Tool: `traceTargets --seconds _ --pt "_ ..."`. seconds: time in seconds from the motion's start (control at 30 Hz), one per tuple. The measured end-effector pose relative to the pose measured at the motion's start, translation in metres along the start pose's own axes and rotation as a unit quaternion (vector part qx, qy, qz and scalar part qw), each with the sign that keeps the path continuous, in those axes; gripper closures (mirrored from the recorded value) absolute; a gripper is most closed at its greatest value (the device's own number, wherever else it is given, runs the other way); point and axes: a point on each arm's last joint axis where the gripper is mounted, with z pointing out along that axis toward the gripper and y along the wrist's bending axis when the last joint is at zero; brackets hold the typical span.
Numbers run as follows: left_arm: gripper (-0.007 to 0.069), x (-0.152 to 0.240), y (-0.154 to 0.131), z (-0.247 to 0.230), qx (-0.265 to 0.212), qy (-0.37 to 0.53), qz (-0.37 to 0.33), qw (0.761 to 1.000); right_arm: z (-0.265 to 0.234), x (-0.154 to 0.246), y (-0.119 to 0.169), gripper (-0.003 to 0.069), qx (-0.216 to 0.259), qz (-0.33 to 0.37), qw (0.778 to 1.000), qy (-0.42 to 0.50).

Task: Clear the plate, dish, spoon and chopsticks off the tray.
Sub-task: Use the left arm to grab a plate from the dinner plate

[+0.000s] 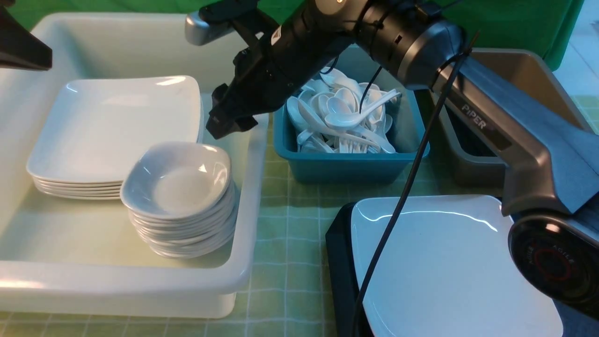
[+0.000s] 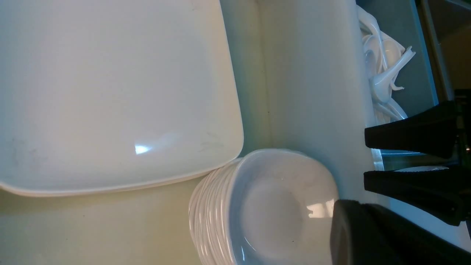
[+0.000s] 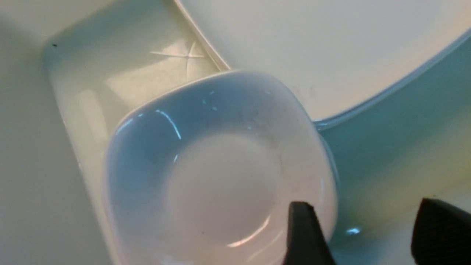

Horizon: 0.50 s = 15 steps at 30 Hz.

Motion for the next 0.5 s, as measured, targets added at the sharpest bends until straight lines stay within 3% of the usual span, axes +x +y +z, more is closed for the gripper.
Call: traceTargets --seconds 0.1,0.3,0.5 --pt "0.0627 0.0 0.0 0.0 -0.001 0.0 0.0 1.0 -0.018 -0.009 0.002 0.0358 0.016 -0.014 1.0 -0.007" --pt "0.0627 0.001 0.0 0.0 0.001 0.004 0.0 1.0 -0.111 -0.036 0.002 0.0624 0.079 0.006 0.992 -0.097" --pt "0.0627 0.002 -0.002 0.0 0.011 0.01 -0.014 1.0 -0.242 -0.037 0.024 0.0647 0.159 0.017 0.97 -0.184"
